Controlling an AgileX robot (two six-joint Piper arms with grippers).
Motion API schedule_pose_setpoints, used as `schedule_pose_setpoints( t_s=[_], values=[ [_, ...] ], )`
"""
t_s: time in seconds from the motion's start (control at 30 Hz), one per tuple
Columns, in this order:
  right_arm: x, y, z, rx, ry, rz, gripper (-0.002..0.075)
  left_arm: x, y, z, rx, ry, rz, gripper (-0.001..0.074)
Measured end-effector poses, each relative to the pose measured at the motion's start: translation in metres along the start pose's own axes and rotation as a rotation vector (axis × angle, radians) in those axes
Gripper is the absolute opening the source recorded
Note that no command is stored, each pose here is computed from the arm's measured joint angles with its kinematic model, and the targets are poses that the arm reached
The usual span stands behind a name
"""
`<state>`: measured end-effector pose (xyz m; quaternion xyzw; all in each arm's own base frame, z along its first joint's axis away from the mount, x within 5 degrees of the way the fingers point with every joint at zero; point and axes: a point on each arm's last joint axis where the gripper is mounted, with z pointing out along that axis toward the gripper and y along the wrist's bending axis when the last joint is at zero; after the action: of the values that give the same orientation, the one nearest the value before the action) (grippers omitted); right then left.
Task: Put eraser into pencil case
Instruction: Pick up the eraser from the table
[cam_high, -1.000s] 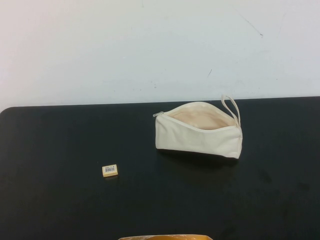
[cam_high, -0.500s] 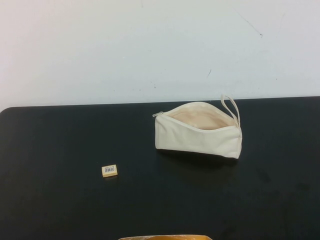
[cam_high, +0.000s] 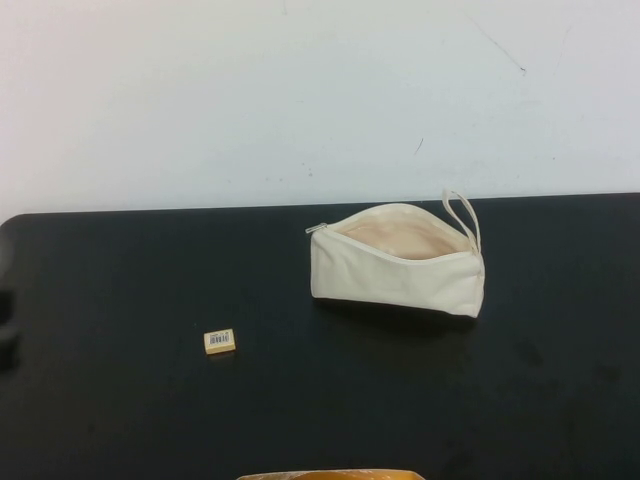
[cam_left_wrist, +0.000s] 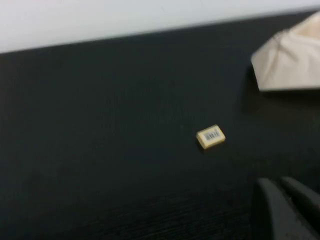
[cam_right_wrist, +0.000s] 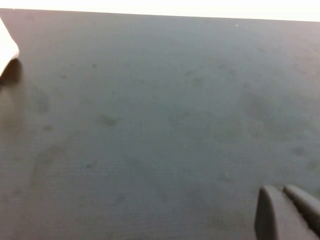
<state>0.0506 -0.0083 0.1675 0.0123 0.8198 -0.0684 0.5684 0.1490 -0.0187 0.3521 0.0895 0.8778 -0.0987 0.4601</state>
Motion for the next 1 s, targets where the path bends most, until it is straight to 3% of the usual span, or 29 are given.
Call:
schedule_pose_setpoints(
  t_s=[0.23, 0.47, 0.6, 0.77, 0.83, 1.0],
  values=[
    [0.0, 0.0, 0.0, 0.0, 0.0, 0.0, -0.0001, -0.047, -0.011, 0.087, 0.066, 0.294, 0.158, -0.0003],
    [0.0, 0.0, 0.0, 0.0, 0.0, 0.0, -0.0001, -0.06, -0.025, 0.171, 0.04, 0.488, 0.144, 0.002],
    [0.0, 0.0, 0.0, 0.0, 0.0, 0.0, -0.0001, -0.047, -0.029, 0.212, 0.062, 0.592, 0.121, 0.0159],
    [0.0, 0.0, 0.0, 0.0, 0.0, 0.0, -0.0001, -0.023, -0.037, 0.252, 0.072, 0.675, 0.12, 0.0463],
    [0.0, 0.0, 0.0, 0.0, 0.0, 0.0, -0.0001, -0.015, -0.04, 0.264, 0.068, 0.681, 0.1, 0.0498],
    [0.0, 0.0, 0.0, 0.0, 0.0, 0.0, -0.0001, -0.004, -0.044, 0.286, 0.043, 0.661, 0.034, 0.0503]
  ],
)
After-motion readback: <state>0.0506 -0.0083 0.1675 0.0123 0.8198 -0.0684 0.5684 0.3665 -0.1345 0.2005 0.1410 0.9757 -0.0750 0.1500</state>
